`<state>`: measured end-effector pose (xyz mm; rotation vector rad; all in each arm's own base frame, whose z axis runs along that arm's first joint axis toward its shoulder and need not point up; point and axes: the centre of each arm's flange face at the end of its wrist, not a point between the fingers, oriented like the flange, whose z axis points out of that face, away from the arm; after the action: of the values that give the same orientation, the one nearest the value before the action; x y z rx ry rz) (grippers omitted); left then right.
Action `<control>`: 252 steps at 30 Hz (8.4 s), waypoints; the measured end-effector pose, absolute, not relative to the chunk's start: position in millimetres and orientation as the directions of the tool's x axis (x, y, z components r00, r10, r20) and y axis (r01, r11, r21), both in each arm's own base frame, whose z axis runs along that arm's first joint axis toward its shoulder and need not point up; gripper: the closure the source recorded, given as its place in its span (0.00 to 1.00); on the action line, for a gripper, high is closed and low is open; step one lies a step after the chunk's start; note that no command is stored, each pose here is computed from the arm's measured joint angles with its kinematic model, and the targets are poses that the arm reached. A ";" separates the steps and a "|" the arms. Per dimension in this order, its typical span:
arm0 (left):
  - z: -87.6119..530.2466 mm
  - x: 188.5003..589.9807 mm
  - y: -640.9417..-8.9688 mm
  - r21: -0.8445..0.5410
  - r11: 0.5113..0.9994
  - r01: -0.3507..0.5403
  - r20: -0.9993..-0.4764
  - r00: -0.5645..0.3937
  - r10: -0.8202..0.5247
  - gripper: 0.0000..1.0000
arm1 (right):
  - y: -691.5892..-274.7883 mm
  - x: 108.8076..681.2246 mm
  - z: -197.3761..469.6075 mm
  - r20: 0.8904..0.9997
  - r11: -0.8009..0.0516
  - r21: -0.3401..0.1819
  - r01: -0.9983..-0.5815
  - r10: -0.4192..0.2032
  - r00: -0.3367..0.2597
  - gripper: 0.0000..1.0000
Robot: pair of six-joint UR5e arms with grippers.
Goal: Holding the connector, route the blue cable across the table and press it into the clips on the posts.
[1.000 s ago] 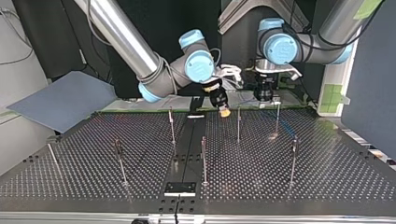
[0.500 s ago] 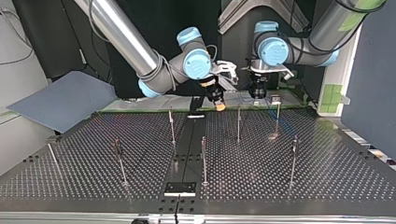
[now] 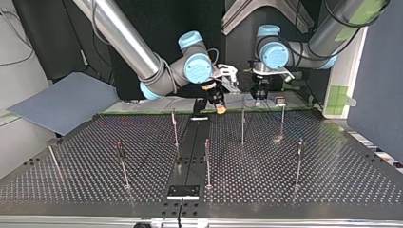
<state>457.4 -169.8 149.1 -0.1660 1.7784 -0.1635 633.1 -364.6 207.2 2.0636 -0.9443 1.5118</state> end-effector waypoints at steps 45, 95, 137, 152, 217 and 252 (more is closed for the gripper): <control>149.0 526.9 -154.4 -0.232 0.973 -0.006 -0.966 -0.119 -0.231 1.00 | -405.0 622.1 203.2 0.959 -0.676 -0.108 -0.729 -0.264 0.103 1.00; 141.9 519.8 -161.4 -0.156 0.986 -0.063 -0.940 -0.297 -0.168 0.00 | -457.1 595.2 180.8 0.957 -0.641 -0.120 -0.758 -0.277 0.082 1.00; 186.2 401.7 -258.6 -0.259 0.959 0.111 -0.955 -0.179 -0.237 0.00 | -464.4 584.3 189.6 0.953 -0.628 -0.119 -0.769 -0.290 0.089 1.00; 186.8 446.1 -286.2 -0.283 0.951 0.122 -0.951 -0.164 -0.262 0.00 | -477.3 573.3 190.4 0.951 -0.616 -0.125 -0.778 -0.297 0.082 1.00; 170.6 505.5 -307.5 -0.248 0.968 -0.028 -0.949 -0.194 -0.248 1.00 | -469.3 573.3 225.6 0.956 -0.649 -0.136 -0.749 -0.284 0.072 1.00; 367.3 453.3 -298.8 -0.335 0.940 0.065 -0.941 0.029 -0.338 1.00 | -417.8 522.2 437.2 0.985 -0.654 -0.161 -0.739 -0.158 -0.075 1.00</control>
<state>453.3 -298.8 367.3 -0.2217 1.5136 -0.3144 522.2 -417.8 437.2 1.7696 -0.9636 1.7776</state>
